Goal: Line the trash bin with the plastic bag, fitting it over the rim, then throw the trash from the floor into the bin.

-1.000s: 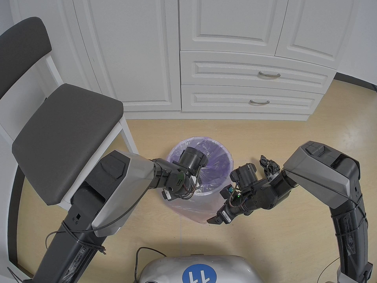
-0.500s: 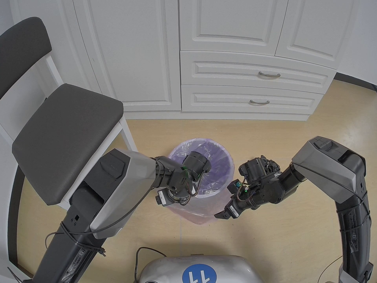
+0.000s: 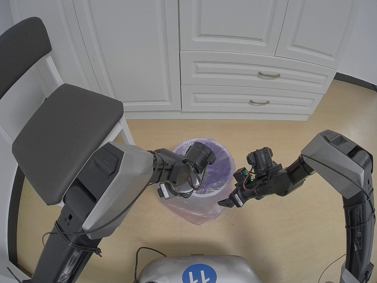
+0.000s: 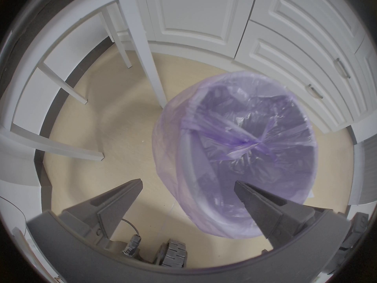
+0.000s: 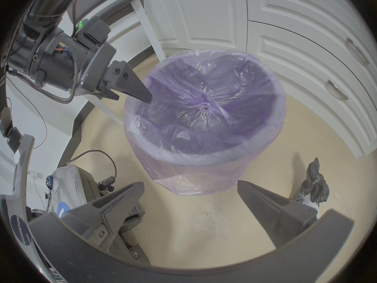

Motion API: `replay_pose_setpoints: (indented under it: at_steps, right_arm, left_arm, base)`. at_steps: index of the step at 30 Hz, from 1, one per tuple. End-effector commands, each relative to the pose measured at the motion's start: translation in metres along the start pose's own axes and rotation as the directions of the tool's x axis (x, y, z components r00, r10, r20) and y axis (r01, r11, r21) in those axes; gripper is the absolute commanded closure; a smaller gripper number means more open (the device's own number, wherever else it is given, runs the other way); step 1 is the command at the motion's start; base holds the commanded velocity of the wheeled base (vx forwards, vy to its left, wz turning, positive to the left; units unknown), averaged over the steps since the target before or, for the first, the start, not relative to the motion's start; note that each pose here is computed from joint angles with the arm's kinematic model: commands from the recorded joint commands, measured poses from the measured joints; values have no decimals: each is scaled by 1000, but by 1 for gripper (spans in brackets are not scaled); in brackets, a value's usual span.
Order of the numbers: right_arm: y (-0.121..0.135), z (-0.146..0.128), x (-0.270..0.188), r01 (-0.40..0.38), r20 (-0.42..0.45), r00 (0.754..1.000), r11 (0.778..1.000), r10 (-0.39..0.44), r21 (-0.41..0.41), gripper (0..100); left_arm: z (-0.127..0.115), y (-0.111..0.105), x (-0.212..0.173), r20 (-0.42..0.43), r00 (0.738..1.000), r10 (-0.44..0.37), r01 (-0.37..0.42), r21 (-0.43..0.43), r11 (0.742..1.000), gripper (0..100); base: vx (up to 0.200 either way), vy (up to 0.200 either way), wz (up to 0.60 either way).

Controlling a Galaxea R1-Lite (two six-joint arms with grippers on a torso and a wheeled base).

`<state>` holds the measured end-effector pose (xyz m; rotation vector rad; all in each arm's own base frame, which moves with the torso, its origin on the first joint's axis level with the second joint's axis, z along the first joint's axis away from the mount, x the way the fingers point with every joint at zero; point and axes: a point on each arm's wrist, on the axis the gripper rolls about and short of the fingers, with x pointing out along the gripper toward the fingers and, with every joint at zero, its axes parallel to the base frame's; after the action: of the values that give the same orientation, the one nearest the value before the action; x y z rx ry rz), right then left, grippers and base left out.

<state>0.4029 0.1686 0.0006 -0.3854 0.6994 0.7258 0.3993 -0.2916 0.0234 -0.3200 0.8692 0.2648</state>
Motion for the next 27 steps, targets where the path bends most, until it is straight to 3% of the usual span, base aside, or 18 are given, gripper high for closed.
replay_pose_setpoints:
  at_steps: [1,10,14,17,19,20,22,24,25,26,27]
  right_arm:
    - [-2,6,-7,9,20,1000,1000,-9,-3,0]
    - [-4,9,-9,27,57,998,1000,-26,-3,0]
    - [-15,16,-20,60,100,993,998,-62,29,0]
    - [-28,24,-39,97,150,983,992,-109,83,0]
    - [-40,28,-60,129,184,971,984,-150,119,0]
    - [-40,28,-60,129,184,971,984,-150,119,0]
    - [-56,27,-97,179,232,948,966,-220,186,0]
    - [-62,21,-118,209,259,928,951,-266,229,0]
    - [-64,16,-129,226,272,917,942,-291,248,0]
    - [-65,15,-131,228,272,916,941,-294,251,0]
    - [-69,9,-150,262,304,890,927,-340,269,0]
  left_arm:
    - [11,-5,-21,29,999,-43,44,-25,999,0]
    - [29,-1,-67,86,987,-134,138,-46,989,0]
    - [44,19,-104,163,963,-215,218,3,976,0]
    - [59,44,-134,249,926,-282,275,64,959,0]
    - [70,66,-156,331,887,-322,296,129,946,0]
    - [70,66,-156,331,887,-322,296,129,946,0]
    - [87,103,-184,471,806,-359,297,202,933,0]
    - [99,127,-197,567,743,-356,276,225,934,0]
    - [105,137,-201,603,718,-347,259,231,938,0]
    - [106,138,-202,610,713,-345,257,231,938,0]
    - [115,155,-208,670,671,-319,210,241,948,0]
  base:
    - [0,0,0]
    - [0,0,0]
    - [0,0,0]
    - [0,0,0]
    - [0,0,0]
    - [0,0,0]
    - [0,0,0]
    - [0,0,0]
    - [0,0,0]
    - [0,0,0]
    - [0,0,0]
